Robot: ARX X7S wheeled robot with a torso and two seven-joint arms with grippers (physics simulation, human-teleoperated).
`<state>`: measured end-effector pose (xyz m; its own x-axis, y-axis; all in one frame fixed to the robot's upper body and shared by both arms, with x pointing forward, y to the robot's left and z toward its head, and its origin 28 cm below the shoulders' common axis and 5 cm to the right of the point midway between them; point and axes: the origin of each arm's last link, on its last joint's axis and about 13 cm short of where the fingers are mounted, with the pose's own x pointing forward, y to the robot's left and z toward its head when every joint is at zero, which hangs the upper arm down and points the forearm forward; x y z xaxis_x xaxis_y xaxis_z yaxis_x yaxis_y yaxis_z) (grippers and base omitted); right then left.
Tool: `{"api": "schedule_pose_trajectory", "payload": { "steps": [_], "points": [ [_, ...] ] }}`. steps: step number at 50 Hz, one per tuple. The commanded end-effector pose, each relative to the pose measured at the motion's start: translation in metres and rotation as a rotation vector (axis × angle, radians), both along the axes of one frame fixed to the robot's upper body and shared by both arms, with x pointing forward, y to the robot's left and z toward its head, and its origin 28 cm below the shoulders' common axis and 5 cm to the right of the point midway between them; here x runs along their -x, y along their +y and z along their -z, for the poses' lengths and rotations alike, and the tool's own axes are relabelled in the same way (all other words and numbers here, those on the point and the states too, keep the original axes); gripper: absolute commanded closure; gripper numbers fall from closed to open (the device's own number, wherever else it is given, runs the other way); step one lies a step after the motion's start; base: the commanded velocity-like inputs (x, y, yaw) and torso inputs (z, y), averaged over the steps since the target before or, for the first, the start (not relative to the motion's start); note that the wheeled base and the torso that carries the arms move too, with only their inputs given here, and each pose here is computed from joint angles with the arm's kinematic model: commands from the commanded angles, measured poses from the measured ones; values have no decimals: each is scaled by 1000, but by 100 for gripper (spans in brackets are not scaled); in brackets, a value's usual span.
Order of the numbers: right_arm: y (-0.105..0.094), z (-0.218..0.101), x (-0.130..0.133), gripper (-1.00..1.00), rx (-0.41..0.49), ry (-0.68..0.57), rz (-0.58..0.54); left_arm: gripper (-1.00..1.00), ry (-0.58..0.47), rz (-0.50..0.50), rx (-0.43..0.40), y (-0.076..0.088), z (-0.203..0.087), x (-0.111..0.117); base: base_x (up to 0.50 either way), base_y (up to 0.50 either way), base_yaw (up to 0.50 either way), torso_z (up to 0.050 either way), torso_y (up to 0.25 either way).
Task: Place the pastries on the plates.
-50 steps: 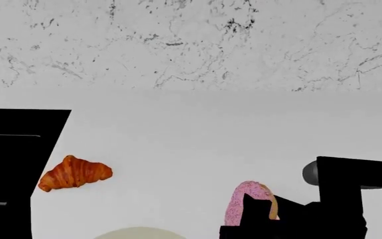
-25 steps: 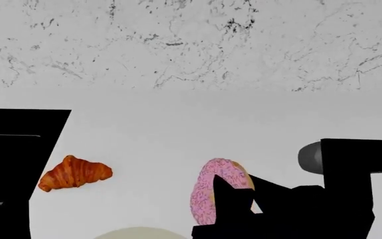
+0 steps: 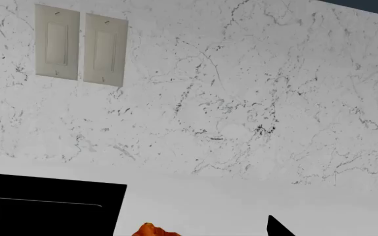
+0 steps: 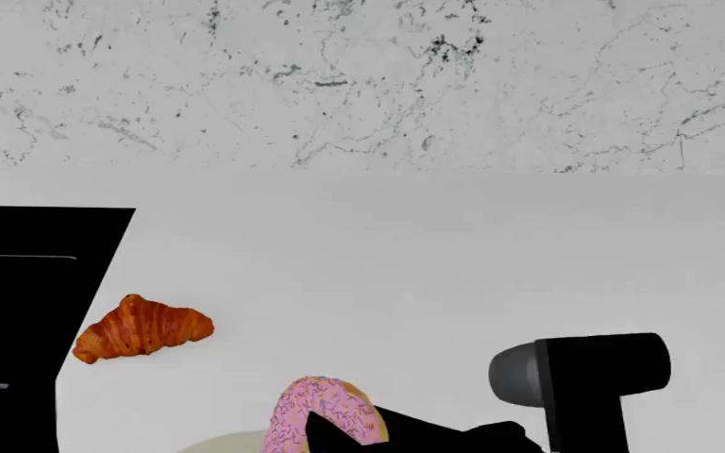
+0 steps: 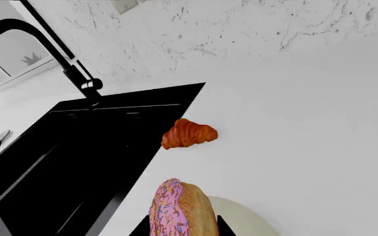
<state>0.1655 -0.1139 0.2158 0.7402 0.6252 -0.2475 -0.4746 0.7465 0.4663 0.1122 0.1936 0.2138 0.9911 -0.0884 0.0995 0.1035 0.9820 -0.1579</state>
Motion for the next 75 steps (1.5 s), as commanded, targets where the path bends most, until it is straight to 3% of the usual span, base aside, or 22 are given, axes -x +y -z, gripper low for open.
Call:
{"api": "schedule_pose_trajectory", "payload": {
  "steps": [1,39,40,53,63,75],
  "points": [
    [8,10,5,100,4,13,-65,-100,2,1,-1,0,1,0,0,0,0,0,0],
    [9,40,-3,100,-74,141,-81,-100,3,6,0,-1,0,0,0,0,0,0,0],
    [9,43,-4,-100,-72,152,-75,-100,3,6,-1,-1,1,0,0,0,0,0,0],
    [11,34,0,-100,-40,134,-90,-100,4,7,0,-1,1,0,0,0,0,0,0],
    [10,-5,9,-100,70,-28,-57,-100,2,8,0,-2,1,0,0,0,0,0,0],
    [2,-33,17,-100,196,-198,97,-100,2,11,-5,-2,-1,-1,2,0,0,0,0]
  ]
}}
